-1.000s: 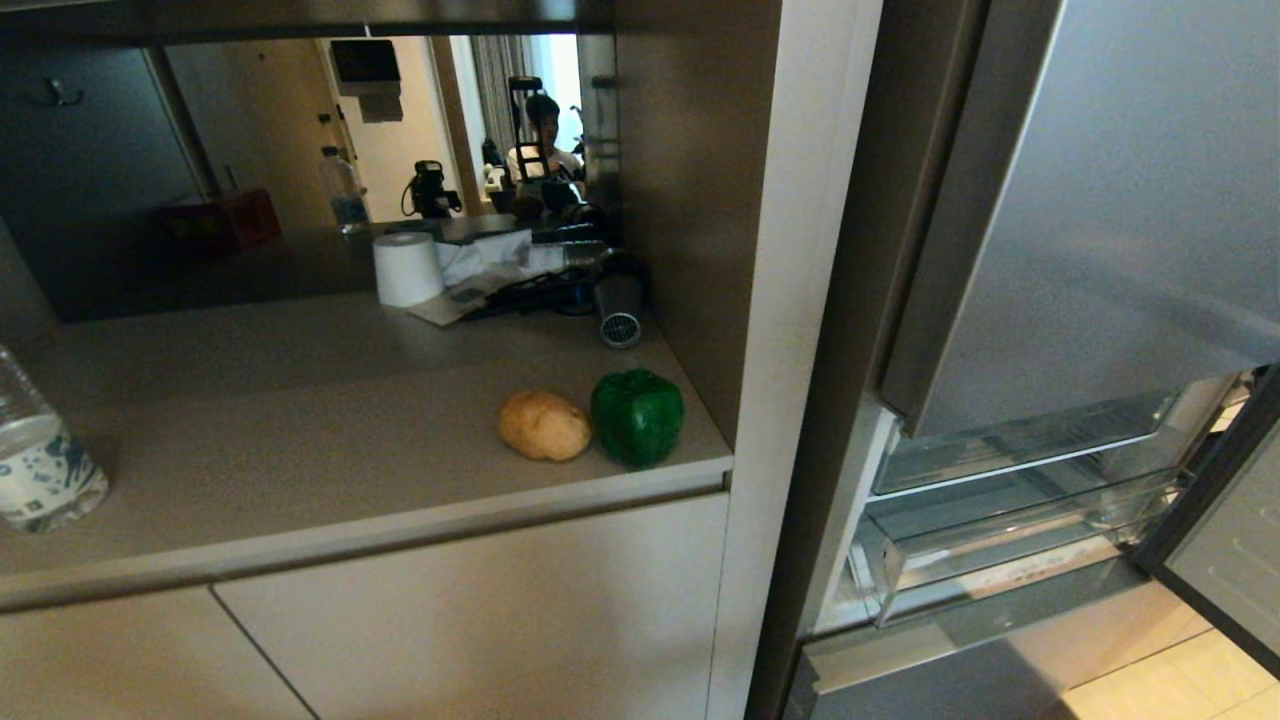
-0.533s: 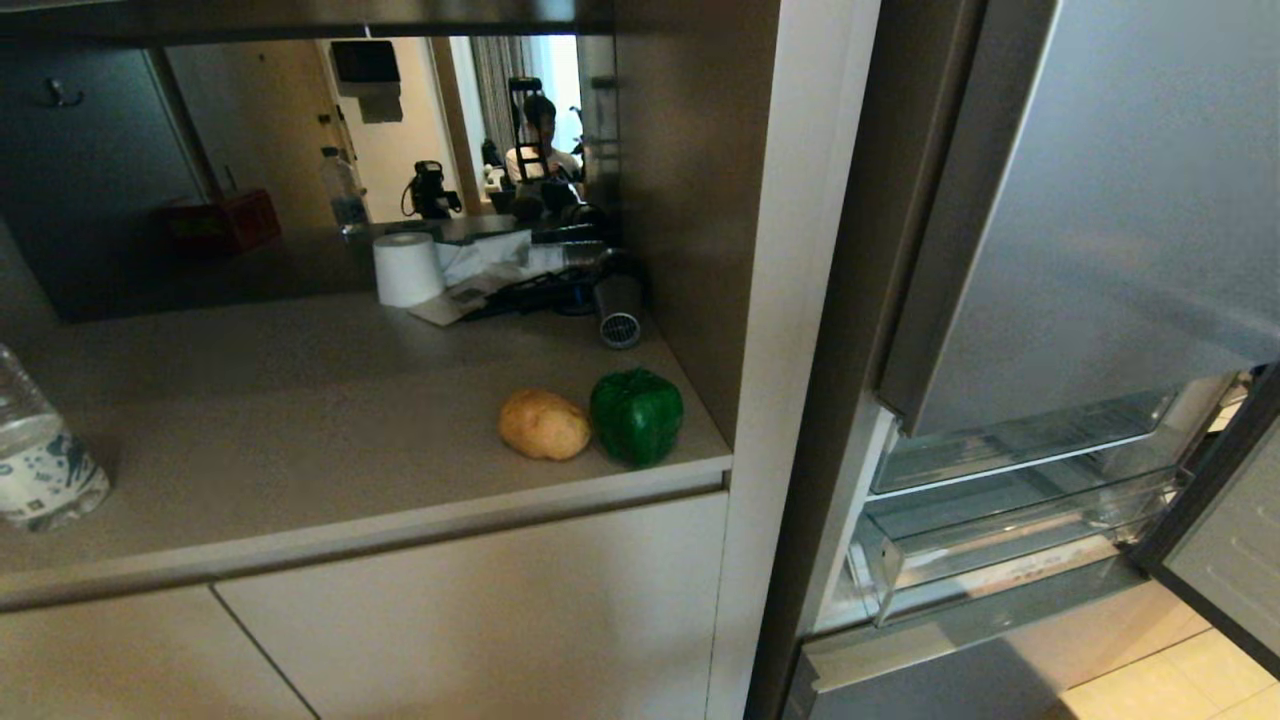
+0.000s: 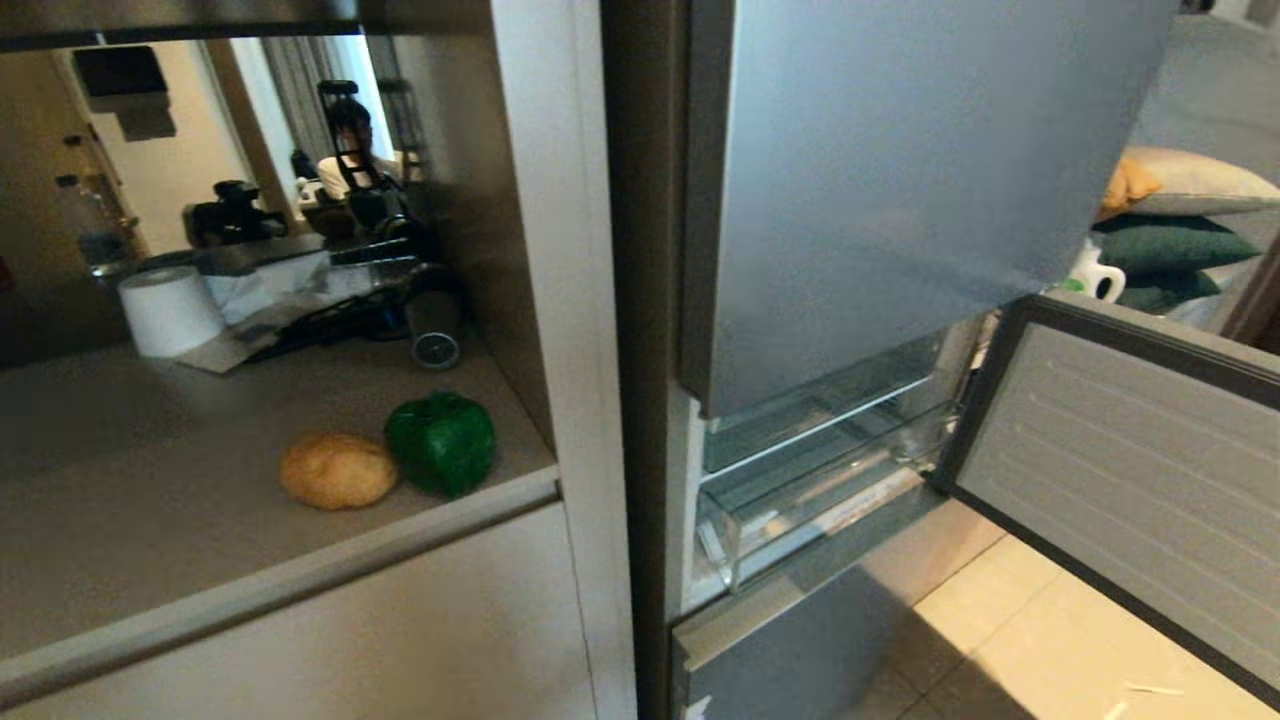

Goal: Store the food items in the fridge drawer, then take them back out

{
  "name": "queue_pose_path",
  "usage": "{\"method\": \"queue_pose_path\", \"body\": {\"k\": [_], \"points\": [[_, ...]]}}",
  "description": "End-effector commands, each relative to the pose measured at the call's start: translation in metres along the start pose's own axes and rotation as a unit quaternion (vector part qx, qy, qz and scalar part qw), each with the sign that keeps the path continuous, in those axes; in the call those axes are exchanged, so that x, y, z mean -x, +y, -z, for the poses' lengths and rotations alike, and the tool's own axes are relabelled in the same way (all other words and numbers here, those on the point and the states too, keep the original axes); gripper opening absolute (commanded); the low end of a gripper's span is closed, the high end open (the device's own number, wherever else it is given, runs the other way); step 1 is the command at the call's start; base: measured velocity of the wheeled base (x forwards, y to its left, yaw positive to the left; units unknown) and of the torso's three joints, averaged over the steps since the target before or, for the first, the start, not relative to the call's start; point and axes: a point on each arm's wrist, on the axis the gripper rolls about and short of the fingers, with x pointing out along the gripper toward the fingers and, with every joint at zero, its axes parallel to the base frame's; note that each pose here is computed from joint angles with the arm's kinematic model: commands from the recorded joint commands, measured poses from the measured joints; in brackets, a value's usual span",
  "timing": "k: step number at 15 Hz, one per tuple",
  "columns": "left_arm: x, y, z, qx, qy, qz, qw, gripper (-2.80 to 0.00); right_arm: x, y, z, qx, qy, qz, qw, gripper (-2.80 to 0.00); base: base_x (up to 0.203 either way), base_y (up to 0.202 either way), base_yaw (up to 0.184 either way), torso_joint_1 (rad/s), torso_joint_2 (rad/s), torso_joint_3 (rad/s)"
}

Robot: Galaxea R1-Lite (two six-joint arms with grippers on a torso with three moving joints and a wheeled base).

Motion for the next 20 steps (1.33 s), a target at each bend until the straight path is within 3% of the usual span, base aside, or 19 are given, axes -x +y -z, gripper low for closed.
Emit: {"method": "queue_pose_path", "body": {"k": [1, 7, 11, 14, 18, 20], "points": [[0.000, 0.000, 0.000, 0.000, 0.000, 0.000, 1.0000, -2.80, -0.002, -0.002, 0.001, -0.003, 0.003, 0.001, 1.000, -2.80, 0.000, 0.006, -0.181, 0.003, 0.00, 0.002], [0.000, 0.000, 0.000, 0.000, 0.000, 0.000, 1.0000, -2.80, -0.012, -0.012, 0.009, -0.020, 0.030, 0.018, 0.999, -2.80, -0.001, 0.008, -0.176, 0.001, 0.00, 0.004], [0.000, 0.000, 0.000, 0.000, 0.000, 0.000, 1.0000, -2.80, -0.038, -0.031, 0.014, -0.037, 0.056, 0.029, 0.997, -2.80, -0.001, 0.005, -0.136, 0.005, 0.00, 0.005], [0.000, 0.000, 0.000, 0.000, 0.000, 0.000, 1.0000, -2.80, -0.075, -0.060, 0.009, -0.051, 0.059, 0.044, 0.996, -2.80, 0.000, 0.000, 0.000, 0.000, 0.00, 0.000], [0.000, 0.000, 0.000, 0.000, 0.000, 0.000, 1.0000, -2.80, -0.122, -0.118, 0.016, -0.062, 0.062, 0.076, 0.993, -2.80, 0.000, 0.000, 0.000, 0.000, 0.00, 0.000], [0.000, 0.000, 0.000, 0.000, 0.000, 0.000, 1.0000, -2.80, -0.138, -0.136, 0.026, -0.065, 0.069, 0.046, 0.994, -2.80, 0.000, 0.000, 0.000, 0.000, 0.00, 0.000]]}}
